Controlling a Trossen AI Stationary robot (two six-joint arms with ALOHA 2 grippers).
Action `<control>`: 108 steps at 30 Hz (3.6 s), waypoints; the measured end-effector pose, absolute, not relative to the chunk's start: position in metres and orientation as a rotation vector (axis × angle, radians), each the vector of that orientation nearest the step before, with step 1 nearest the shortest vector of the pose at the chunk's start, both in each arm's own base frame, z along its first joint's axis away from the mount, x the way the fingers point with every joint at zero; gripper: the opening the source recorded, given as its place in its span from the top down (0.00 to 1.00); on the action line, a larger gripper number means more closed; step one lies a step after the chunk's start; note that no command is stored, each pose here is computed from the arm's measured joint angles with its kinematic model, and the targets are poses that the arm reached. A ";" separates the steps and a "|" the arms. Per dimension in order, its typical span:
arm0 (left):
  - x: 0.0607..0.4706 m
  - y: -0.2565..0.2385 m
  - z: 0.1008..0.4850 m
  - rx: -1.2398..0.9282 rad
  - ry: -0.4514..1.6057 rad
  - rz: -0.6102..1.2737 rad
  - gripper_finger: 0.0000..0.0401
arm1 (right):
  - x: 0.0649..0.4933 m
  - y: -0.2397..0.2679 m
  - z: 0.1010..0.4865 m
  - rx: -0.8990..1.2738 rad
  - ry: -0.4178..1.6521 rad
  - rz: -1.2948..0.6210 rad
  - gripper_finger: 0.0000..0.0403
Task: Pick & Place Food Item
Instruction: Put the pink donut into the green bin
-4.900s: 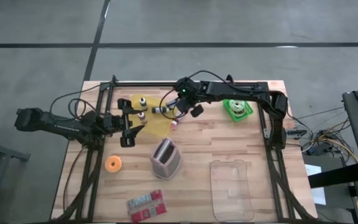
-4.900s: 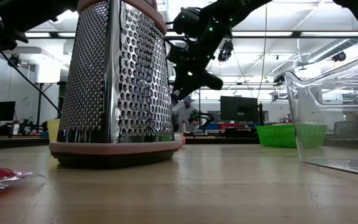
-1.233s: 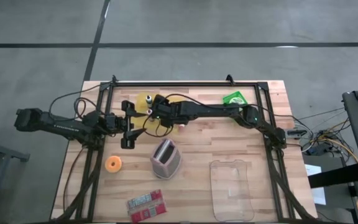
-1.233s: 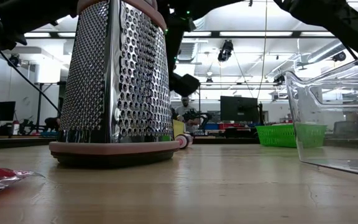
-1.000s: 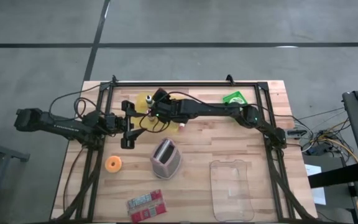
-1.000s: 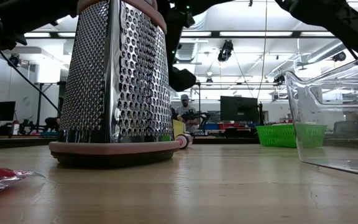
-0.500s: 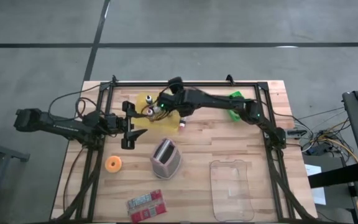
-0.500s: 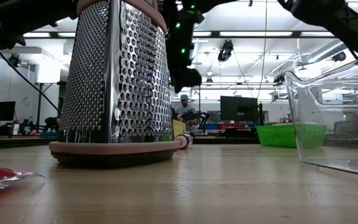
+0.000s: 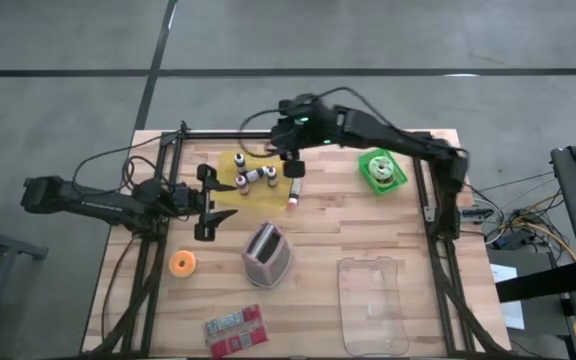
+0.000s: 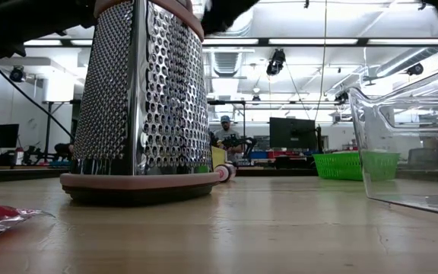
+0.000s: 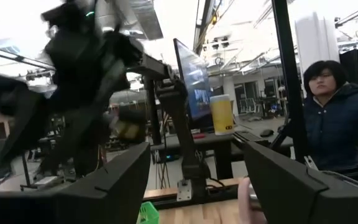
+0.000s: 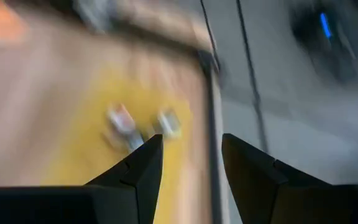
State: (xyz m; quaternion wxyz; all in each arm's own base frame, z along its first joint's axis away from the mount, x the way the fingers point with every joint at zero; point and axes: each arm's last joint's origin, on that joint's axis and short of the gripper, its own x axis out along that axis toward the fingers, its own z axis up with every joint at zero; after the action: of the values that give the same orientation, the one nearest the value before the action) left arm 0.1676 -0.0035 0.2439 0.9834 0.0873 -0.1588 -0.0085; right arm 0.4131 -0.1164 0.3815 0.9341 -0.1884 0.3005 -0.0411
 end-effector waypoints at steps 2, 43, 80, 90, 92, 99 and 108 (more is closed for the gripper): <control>0.167 -0.004 0.245 0.177 -0.323 -0.020 0.35 | 0.400 -0.109 0.395 -0.375 0.438 0.024 0.60; 0.170 -0.003 0.212 -0.091 0.171 0.084 0.36 | 0.229 0.007 0.260 -0.209 0.105 0.054 0.60; 0.123 -0.102 0.224 -0.134 0.458 -0.141 0.40 | 0.194 0.064 0.255 -0.221 0.243 0.124 0.60; 0.123 -0.107 0.221 0.113 0.132 -0.232 0.41 | 0.195 0.078 0.256 -0.254 0.157 0.145 0.60; 0.121 -0.105 0.222 0.122 0.137 -0.242 0.41 | 0.195 0.078 0.254 -0.256 0.160 0.146 0.60; 0.114 -0.097 0.219 0.122 0.123 -0.246 0.41 | 0.194 0.078 0.250 -0.255 0.121 0.143 0.60; 0.112 -0.092 0.213 0.115 0.110 -0.161 0.41 | 0.193 0.077 0.245 -0.261 0.125 0.148 0.60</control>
State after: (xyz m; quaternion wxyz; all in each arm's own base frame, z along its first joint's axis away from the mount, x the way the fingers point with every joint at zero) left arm 0.1118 -0.0924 0.2130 0.9936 0.0575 0.0547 -0.0802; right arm 0.1927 0.0774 0.2445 0.9869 -0.1297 0.0620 0.0736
